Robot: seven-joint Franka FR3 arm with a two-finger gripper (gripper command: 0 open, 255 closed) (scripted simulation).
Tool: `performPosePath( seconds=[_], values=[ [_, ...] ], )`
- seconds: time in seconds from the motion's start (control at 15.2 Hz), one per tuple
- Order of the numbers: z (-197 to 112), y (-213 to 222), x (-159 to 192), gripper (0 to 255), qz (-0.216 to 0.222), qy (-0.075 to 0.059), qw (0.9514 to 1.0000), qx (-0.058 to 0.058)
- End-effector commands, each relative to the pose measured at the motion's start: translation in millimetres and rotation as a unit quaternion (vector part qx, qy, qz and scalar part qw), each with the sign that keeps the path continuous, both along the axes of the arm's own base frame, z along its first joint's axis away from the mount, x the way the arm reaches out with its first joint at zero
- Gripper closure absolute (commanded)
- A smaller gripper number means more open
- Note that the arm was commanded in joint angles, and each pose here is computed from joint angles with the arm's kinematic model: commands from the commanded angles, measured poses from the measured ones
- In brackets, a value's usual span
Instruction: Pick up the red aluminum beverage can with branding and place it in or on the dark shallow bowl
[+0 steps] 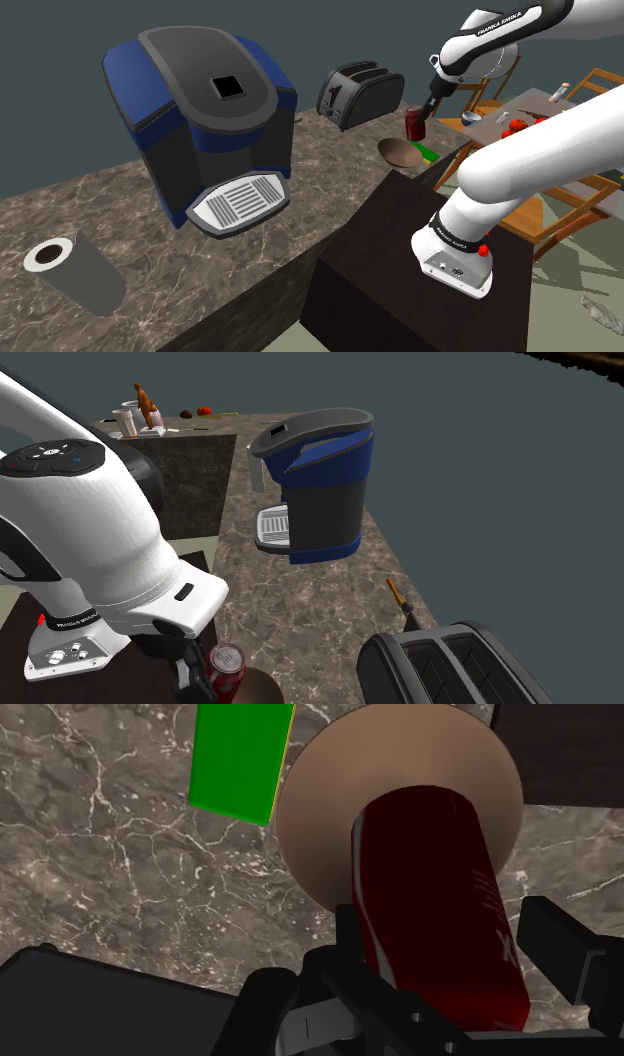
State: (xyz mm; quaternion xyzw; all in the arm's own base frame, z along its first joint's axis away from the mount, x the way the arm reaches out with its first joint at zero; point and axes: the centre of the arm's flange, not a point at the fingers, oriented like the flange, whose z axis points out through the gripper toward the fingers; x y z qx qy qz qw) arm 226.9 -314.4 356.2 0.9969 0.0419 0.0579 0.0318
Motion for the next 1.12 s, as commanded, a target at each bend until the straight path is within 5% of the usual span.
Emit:
performPosePath(
  seconds=[0.0, 0.79, 1.06],
  values=[
    [-9, 0, 0, 255, 0.0, 0.0, 1.0, 0.0],
    [-77, 0, 0, 255, 0.0, 0.0, 1.0, 0.0],
    [-77, 0, 0, 255, 0.0, 0.0, 1.0, 0.0]
  ],
)
